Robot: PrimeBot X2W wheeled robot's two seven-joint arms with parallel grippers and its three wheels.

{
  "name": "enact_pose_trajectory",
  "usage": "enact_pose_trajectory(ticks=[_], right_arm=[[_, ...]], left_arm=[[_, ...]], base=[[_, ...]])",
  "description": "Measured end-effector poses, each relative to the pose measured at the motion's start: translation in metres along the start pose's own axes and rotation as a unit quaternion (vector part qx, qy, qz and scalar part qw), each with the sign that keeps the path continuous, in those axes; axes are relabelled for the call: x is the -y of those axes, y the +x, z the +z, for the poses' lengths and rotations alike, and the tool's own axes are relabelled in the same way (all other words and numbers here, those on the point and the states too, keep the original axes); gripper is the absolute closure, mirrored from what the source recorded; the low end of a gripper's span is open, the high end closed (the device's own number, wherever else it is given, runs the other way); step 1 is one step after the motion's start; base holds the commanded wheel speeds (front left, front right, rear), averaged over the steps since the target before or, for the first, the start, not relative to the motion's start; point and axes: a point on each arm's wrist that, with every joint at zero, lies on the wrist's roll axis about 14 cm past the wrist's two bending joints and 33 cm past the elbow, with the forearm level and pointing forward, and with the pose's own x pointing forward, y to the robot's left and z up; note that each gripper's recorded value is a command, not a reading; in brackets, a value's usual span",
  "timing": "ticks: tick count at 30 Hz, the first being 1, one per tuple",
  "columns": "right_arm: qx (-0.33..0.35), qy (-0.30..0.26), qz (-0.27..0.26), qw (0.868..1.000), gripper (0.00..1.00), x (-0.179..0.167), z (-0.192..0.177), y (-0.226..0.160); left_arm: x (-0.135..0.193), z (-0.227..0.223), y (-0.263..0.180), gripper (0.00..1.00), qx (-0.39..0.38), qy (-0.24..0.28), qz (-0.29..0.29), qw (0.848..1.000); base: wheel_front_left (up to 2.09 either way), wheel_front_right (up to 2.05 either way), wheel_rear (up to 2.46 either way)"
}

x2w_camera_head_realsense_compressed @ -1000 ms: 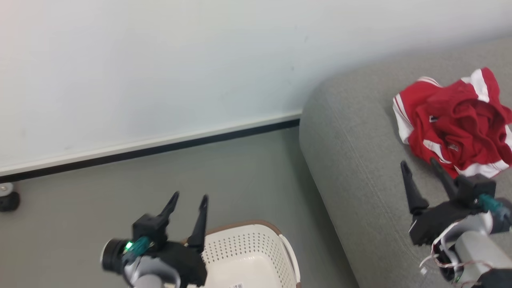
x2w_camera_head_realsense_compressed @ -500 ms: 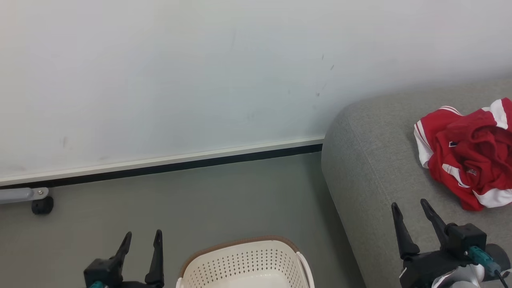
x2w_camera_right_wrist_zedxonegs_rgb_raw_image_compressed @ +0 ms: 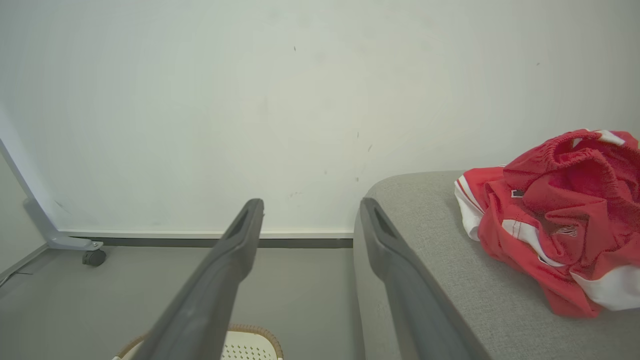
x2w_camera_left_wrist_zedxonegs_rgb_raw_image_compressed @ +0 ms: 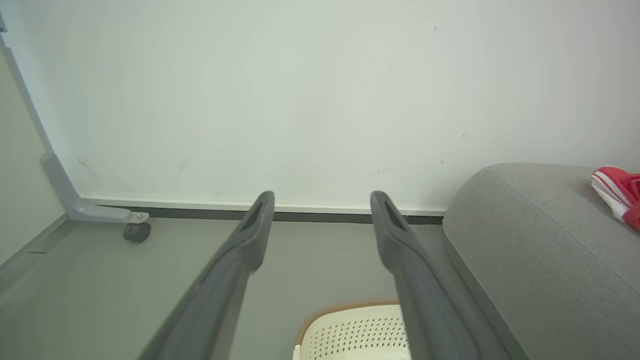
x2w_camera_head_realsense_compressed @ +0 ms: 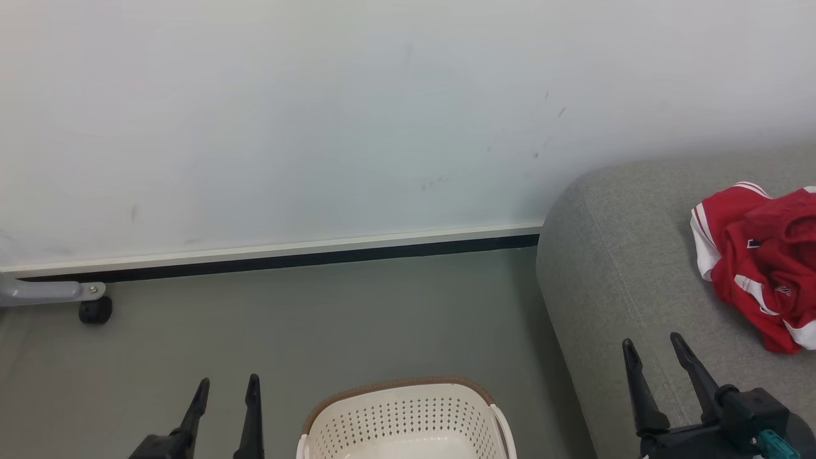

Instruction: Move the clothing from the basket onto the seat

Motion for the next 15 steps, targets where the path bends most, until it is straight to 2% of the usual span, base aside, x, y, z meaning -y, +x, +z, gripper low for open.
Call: enact_pose_trajectory(ticks=[3, 15], right_arm=[[0.008, 0.001, 0.008, 1.000, 0.00, -0.007, 0.004, 0.001], [0.015, 0.002, -0.006, 1.000, 0.00, -0.002, 0.008, -0.003]], left_arm=[[-0.011, 0.001, -0.005, 0.00, 0.002, -0.002, 0.016, 1.000], [-0.024, 0.014, -0.008, 0.00, 0.025, -0.006, 0.041, 0.999]], base=[[0.00, 0.00, 0.00], [0.00, 0.00, 0.00]])
